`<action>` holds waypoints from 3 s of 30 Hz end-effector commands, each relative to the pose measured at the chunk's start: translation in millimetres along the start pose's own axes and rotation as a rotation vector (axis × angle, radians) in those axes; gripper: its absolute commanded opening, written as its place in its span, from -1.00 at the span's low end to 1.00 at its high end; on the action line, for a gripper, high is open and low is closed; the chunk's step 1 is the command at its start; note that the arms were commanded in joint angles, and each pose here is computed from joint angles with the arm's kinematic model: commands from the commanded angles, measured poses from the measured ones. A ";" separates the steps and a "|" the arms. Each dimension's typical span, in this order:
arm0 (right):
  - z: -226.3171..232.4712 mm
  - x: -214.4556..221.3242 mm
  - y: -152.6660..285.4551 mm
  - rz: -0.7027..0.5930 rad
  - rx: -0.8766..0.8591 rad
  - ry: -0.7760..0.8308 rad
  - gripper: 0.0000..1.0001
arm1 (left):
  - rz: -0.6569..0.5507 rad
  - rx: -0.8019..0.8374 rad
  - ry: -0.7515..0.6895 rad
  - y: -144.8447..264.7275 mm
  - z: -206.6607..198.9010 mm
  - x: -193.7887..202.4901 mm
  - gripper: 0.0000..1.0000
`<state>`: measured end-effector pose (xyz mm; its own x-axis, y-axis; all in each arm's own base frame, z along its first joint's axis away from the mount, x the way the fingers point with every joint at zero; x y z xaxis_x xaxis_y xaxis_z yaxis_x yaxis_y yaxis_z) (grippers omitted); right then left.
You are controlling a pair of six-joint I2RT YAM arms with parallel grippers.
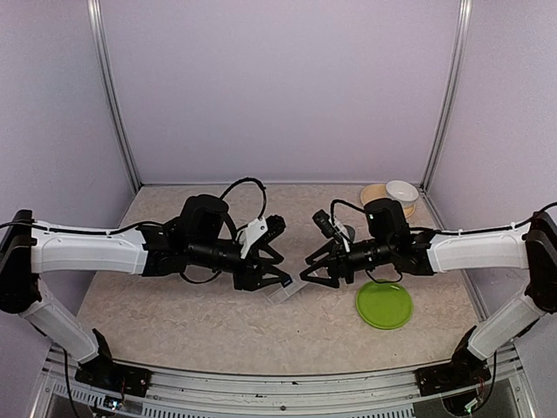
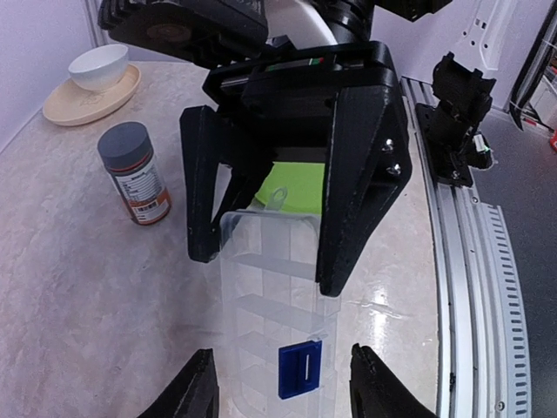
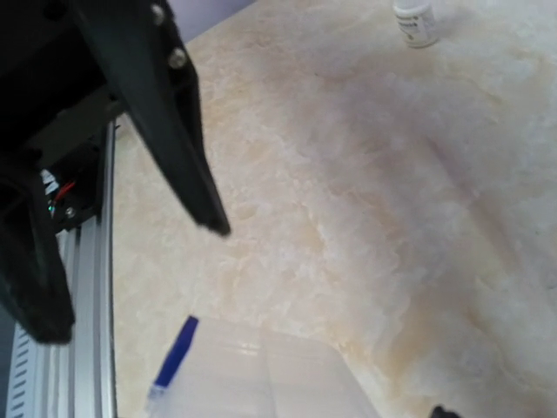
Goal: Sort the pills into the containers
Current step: Open the lid of the pill container, then pass from the left arm to the right
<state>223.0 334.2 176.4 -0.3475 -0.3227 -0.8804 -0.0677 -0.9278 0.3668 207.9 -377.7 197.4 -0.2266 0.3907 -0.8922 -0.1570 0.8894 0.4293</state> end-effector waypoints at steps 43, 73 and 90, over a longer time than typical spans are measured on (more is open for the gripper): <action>9.6 3.3 3.3 -0.076 -0.024 0.111 0.45 | 0.074 0.117 0.063 -20.4 -3.4 11.7 -1.00; -24.7 -0.8 -10.6 0.054 0.114 0.208 0.85 | 0.175 -0.015 0.076 -17.5 16.3 25.8 -1.00; 11.3 -4.7 -4.8 -0.007 -0.086 0.437 0.41 | 0.192 0.055 0.062 -13.1 5.1 21.9 -1.00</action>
<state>224.1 339.0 180.8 0.0248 -0.3659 -0.9303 -0.0431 -0.9301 0.3646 211.3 -377.3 154.7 -0.3360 0.5559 -0.7603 -0.0723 0.7896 0.6093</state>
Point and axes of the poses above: each gripper's point midway between its finger pads, its own y axis back along the fingers, its own z axis along the line the jaws close on, x = y × z, the point moved 2 cm from there along y, back along the fingers, and after that the axes turned 6 degrees about y, right-handed, at the moved point
